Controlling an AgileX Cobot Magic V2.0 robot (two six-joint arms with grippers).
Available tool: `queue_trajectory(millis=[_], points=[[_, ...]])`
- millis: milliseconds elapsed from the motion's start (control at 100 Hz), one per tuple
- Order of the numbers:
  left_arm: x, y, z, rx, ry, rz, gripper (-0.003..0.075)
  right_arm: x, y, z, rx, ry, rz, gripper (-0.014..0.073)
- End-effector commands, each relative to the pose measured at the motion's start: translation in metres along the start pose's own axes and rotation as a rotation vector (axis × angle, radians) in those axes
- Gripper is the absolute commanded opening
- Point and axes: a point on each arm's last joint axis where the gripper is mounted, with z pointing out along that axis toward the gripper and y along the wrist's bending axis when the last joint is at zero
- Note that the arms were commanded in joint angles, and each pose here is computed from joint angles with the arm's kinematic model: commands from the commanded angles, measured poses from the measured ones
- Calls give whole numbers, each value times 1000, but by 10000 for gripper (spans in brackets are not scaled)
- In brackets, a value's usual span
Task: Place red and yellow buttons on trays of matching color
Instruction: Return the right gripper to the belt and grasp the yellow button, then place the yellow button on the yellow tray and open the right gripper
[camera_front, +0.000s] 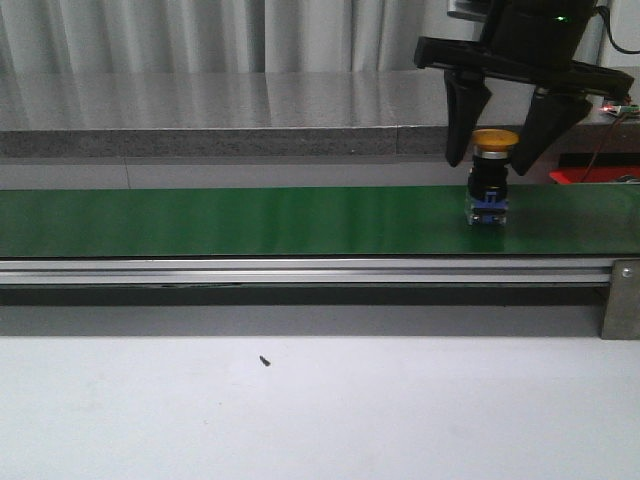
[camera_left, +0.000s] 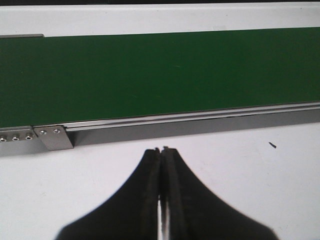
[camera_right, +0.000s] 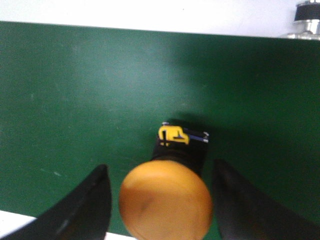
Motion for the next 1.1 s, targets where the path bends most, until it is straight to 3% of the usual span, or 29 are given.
queue_trajectory(millis=[0, 140, 410, 860, 1090], points=[[-12, -2, -5, 5, -89, -16, -20, -4, 3, -27, -11, -90, -12, 279], [-12, -2, -5, 5, -89, -16, -20, -4, 2, -29, -3, -93, -18, 160], [-12, -2, -5, 5, -89, -16, -20, 7, -2, -71, 51, -153, -74, 162], [-12, -2, -5, 5, -89, -16, -20, 49, -91, -121, 189, -193, 82, 162], [-12, -2, -5, 5, -89, -16, -20, 82, -121, -121, 235, -170, 146, 162]])
